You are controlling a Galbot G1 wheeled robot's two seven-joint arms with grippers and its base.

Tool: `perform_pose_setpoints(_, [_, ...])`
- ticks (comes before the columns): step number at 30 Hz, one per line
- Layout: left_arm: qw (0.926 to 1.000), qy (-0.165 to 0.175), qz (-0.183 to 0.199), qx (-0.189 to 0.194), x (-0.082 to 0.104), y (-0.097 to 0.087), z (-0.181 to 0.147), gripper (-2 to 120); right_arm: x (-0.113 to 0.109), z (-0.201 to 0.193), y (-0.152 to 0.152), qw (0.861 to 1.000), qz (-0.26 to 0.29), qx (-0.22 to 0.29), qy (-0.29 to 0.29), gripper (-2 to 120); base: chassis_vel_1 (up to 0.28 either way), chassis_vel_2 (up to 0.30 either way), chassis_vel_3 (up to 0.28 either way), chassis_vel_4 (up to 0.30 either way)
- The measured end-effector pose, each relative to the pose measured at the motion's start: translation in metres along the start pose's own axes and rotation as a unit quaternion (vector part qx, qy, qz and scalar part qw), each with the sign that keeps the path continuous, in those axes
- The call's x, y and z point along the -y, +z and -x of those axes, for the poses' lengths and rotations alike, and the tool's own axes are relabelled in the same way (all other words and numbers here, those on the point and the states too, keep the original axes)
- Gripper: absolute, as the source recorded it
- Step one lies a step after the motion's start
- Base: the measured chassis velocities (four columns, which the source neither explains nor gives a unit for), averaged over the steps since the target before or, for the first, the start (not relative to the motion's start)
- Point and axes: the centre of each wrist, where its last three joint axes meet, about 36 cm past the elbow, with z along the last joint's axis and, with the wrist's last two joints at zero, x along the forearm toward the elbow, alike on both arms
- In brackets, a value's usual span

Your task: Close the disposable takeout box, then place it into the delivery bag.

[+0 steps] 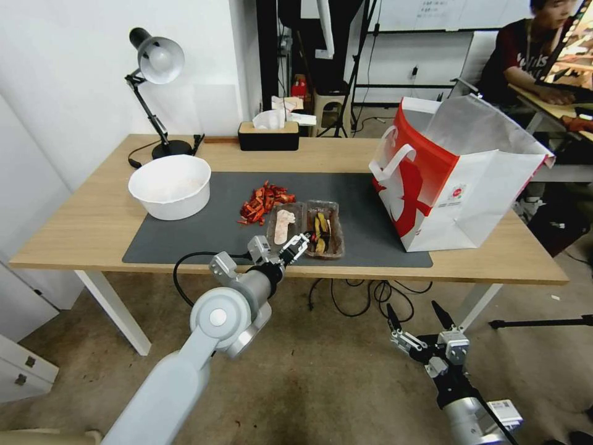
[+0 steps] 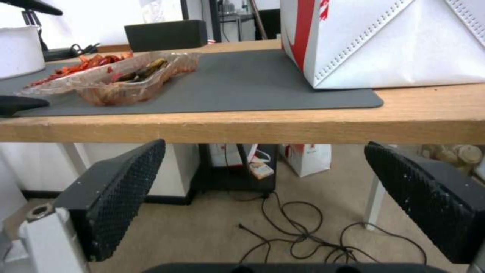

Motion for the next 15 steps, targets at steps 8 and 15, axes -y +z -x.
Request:
perform_pose_setpoints(8, [0.9997, 0.019, -0.009, 0.008, 0.0024, -0.003, -0.0045, 100, -0.002, -0.0009, 0.001, 1.0, -0.001, -0.001, 0.0, 100, 0.0, 0.0, 0.0, 0.0])
perform_pose_setpoints(15, [0.9994, 0.031, -0.01, 0.015, 0.0031, -0.0072, -0.0075, 100, -0.004, -0.0013, 0.0025, 1.0, -0.001, -0.001, -0.001, 100, 0.0, 0.0, 0.0, 0.0])
